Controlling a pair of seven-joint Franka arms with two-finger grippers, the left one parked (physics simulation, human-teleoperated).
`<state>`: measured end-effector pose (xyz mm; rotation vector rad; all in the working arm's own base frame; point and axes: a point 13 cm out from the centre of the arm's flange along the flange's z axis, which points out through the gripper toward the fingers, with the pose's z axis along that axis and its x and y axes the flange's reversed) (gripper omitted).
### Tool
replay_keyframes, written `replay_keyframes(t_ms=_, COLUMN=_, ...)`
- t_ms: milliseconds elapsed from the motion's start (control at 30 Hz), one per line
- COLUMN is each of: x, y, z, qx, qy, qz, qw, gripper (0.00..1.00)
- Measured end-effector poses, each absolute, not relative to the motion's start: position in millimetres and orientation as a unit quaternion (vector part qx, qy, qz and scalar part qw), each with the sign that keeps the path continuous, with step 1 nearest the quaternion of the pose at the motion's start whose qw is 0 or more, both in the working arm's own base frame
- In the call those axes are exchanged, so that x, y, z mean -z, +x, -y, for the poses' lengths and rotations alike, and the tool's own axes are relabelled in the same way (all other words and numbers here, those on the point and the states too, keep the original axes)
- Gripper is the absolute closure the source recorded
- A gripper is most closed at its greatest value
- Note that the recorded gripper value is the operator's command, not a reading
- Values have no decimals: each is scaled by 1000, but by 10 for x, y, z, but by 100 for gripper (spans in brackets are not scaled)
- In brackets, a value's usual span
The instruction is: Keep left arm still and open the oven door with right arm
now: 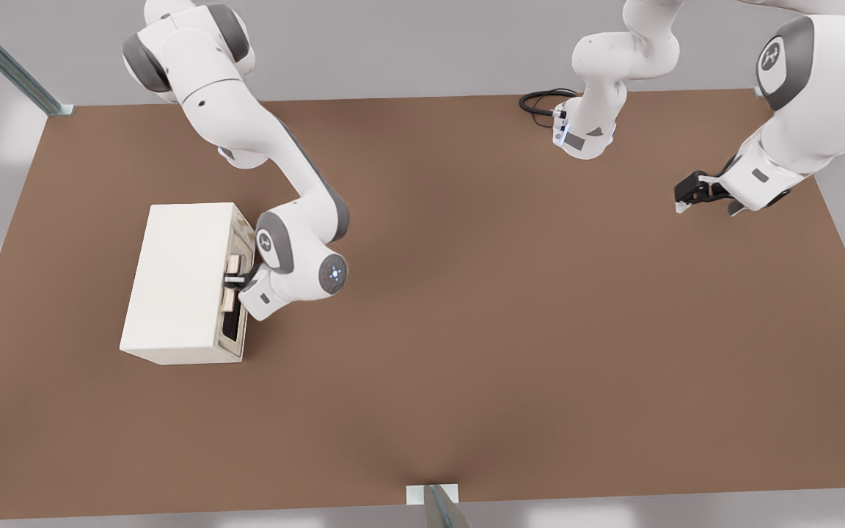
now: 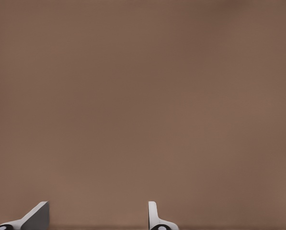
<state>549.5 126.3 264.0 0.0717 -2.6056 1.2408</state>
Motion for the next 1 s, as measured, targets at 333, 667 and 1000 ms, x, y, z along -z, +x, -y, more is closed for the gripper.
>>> replay_keyframes(t_ms=333, x=-2263, y=5338, z=-1096, qx=-455, qy=-16, qz=880, qw=135, gripper=79)
replay_keyframes(t_ms=667, x=-2110, y=5329, z=-1030, qx=-465, qy=-45, qz=875, qw=131, gripper=79)
replay_keyframes(t_ms=1000, x=-2763, y=6096, z=-2692, qx=-224, qy=-133, qz=964, qw=58, gripper=0)
